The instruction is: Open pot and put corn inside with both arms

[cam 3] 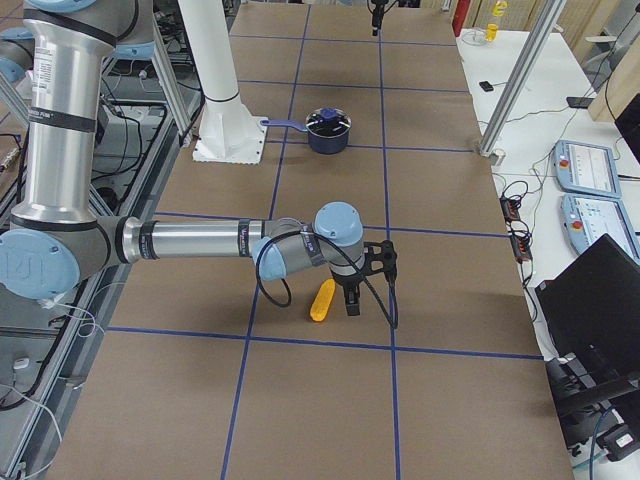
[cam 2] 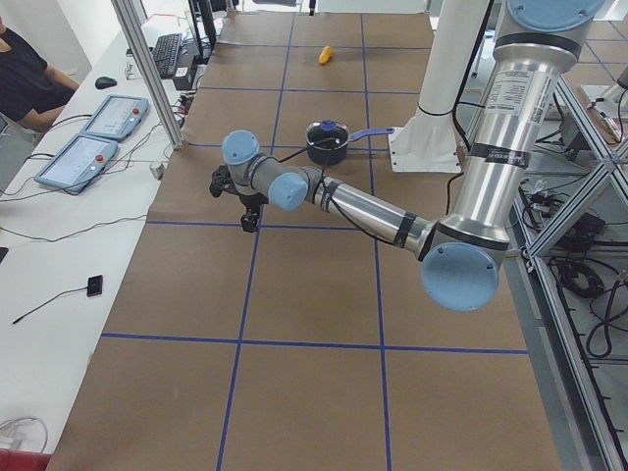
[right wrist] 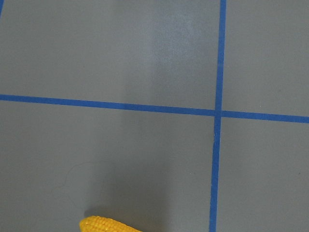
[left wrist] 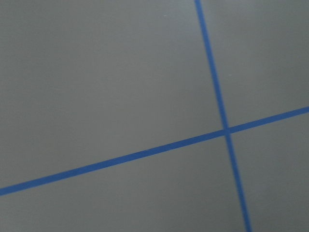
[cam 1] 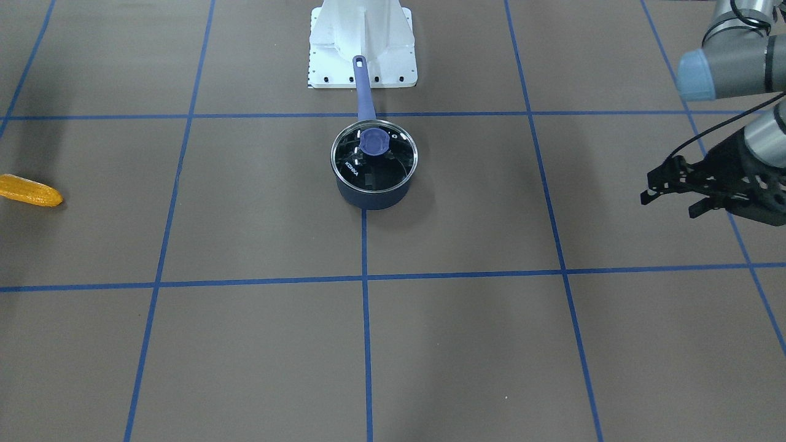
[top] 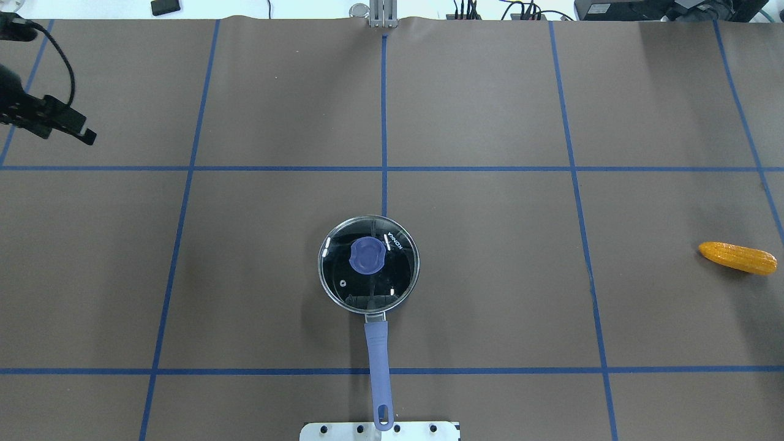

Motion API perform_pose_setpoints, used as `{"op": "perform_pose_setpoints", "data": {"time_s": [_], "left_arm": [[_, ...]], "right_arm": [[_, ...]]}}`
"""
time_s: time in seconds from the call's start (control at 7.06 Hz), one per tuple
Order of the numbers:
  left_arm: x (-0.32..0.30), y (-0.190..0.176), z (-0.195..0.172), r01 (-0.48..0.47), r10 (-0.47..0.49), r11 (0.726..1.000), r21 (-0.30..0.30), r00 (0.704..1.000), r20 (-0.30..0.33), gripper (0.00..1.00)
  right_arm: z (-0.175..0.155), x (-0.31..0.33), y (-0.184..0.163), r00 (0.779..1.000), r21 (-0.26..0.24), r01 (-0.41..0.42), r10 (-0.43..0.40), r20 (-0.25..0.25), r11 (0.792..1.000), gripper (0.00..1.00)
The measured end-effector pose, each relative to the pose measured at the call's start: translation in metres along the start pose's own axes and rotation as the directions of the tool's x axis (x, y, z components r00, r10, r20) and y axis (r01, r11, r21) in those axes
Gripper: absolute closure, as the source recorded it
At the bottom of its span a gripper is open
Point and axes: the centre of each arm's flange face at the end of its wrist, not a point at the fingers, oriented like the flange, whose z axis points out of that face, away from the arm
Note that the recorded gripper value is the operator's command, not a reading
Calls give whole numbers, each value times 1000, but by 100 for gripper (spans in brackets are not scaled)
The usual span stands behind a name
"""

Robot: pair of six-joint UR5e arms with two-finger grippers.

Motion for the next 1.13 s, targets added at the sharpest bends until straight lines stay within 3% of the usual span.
{"op": "perform_pose_setpoints", "data": {"time_s": [0.42, 1.13], "left_arm": [[184, -1, -6, 34, -25, 997, -68, 991, 133, 0], [331, 27, 27, 47, -37, 995, -85, 992, 119, 0]], "right_arm": [[15, -13, 1, 1000, -33, 29, -29, 2, 999, 0], [67, -66, 5, 984, -124, 172, -176, -21, 977, 0]]}}
